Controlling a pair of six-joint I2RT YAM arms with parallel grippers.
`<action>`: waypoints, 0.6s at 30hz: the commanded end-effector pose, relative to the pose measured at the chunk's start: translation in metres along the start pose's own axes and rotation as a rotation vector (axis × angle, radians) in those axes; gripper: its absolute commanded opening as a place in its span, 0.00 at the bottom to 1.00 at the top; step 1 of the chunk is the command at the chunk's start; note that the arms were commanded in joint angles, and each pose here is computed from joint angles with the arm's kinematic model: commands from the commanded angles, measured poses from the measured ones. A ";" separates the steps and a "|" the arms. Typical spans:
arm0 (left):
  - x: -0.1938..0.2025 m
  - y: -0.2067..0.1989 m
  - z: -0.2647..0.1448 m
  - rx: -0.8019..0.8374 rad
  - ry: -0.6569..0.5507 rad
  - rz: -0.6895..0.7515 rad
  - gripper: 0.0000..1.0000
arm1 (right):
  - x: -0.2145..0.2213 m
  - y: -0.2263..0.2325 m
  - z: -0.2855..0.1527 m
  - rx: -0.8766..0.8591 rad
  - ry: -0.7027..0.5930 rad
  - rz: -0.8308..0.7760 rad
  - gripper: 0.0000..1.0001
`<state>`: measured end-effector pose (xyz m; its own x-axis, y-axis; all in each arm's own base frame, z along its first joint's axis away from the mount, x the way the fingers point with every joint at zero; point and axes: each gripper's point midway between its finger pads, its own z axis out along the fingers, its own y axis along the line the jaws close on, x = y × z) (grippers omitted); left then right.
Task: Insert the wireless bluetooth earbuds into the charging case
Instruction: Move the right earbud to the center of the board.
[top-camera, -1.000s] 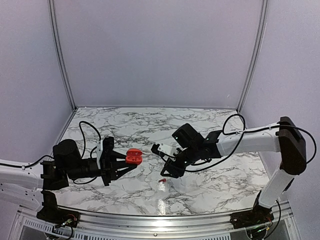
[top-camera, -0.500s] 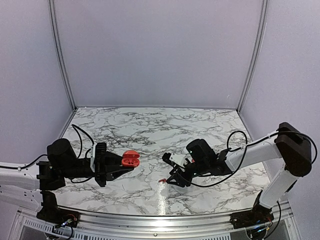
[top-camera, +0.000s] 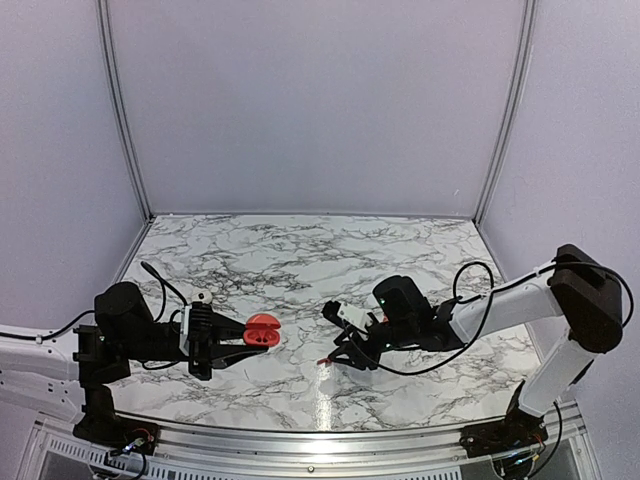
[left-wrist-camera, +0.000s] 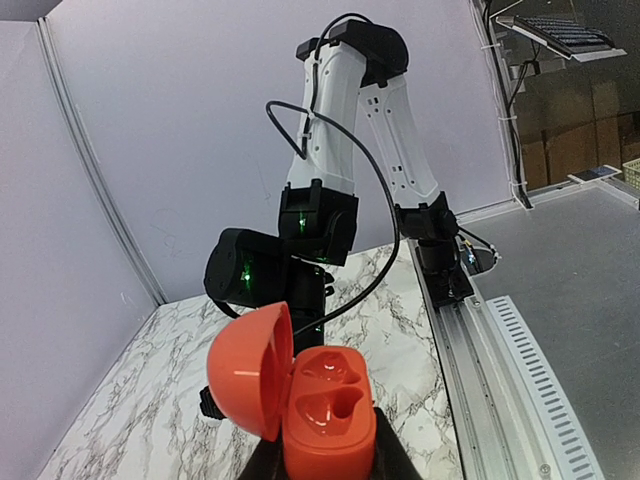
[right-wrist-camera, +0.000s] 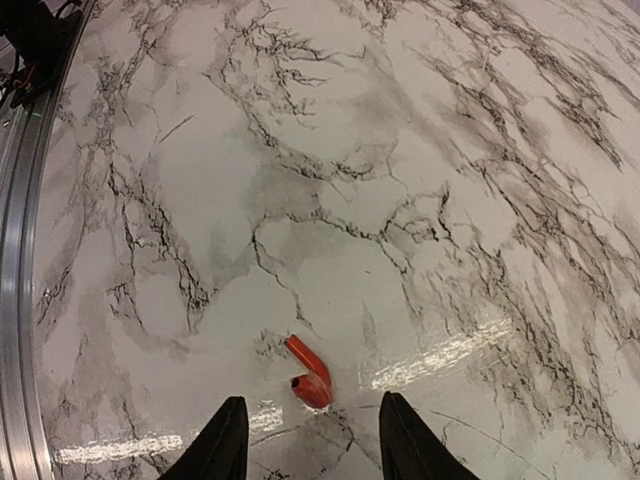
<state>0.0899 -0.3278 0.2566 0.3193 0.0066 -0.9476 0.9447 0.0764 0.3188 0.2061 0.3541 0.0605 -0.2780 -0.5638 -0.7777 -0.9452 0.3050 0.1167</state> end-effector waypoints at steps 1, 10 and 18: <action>-0.002 0.005 -0.001 -0.032 -0.007 0.011 0.00 | -0.016 -0.011 0.000 0.050 0.022 0.101 0.45; 0.002 0.012 -0.001 -0.075 0.009 0.002 0.00 | -0.013 0.007 0.008 0.137 0.128 0.172 0.56; 0.001 0.016 -0.001 -0.095 0.011 -0.004 0.00 | 0.004 -0.001 0.012 0.218 0.211 0.184 0.36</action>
<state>0.1033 -0.3263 0.2566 0.3153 0.0311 -0.9485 0.9367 0.1505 0.3163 0.2023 0.3688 0.0539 -0.4606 -0.6109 -0.6439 -0.8532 0.5048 0.1313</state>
